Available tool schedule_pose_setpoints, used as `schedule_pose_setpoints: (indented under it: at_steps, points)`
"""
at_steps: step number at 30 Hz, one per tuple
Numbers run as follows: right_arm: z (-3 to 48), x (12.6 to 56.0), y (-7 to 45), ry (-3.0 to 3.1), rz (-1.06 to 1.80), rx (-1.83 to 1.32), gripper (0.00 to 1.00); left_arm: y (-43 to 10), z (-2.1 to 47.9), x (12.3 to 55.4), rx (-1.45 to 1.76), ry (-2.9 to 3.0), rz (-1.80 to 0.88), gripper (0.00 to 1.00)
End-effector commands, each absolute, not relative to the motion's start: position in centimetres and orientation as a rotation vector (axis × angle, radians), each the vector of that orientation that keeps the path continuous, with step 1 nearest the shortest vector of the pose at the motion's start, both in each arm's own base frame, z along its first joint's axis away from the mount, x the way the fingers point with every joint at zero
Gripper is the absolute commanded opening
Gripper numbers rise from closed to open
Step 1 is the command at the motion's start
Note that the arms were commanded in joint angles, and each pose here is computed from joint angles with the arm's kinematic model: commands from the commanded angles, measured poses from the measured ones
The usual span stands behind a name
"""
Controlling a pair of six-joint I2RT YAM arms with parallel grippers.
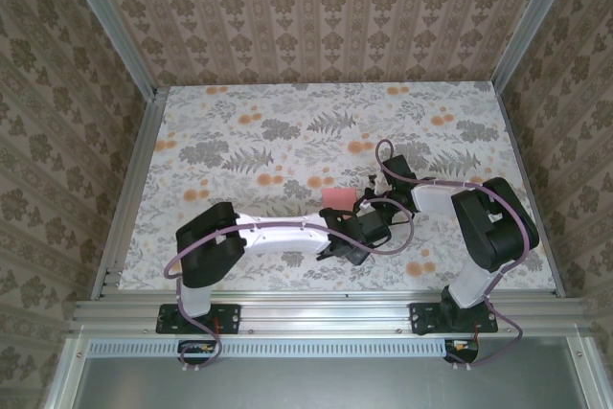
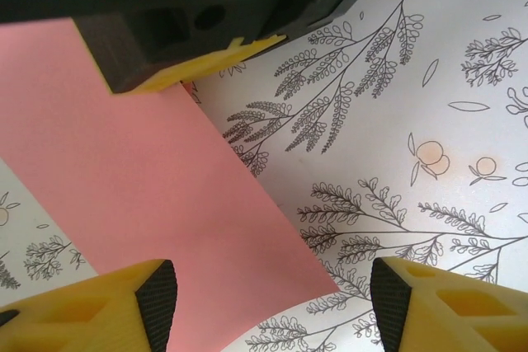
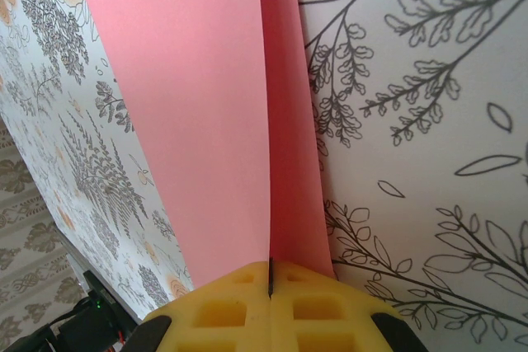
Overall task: Fold a paper plane with a square sheet of paper (pick it up from the middle)
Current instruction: Third fold the triangle at the center of the table.
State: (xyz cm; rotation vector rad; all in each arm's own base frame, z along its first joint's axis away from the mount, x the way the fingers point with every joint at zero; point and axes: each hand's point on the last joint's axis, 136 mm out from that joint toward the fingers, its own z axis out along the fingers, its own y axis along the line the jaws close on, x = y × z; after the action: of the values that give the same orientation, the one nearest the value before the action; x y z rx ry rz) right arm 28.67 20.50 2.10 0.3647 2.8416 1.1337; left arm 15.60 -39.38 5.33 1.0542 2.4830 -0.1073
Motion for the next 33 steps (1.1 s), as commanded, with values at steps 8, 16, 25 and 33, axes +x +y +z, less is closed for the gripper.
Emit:
schedule_pose_setpoints:
  at_steps: [8, 16, 25, 33]
  points:
    - [3.3, 29.1, 20.8, 2.823, 1.157, 0.357, 0.02, -38.6, 4.6, 16.1, 1.104, 2.455, 0.049, 0.59]
    - [3.0, 28.9, 20.6, 2.837, 1.141, 0.354, 0.03, -38.4, 5.7, 16.6, 1.075, 2.432, 0.051, 0.35]
    - [2.6, 28.7, 20.2, 2.861, 1.101, 0.333, 0.05, -38.2, 7.5, 17.1, 1.023, 2.403, 0.023, 0.1]
    - [3.6, 28.8, 20.0, 2.859, 1.069, 0.276, 0.16, -37.8, 7.0, 17.2, 0.982, 2.461, -0.114, 0.0]
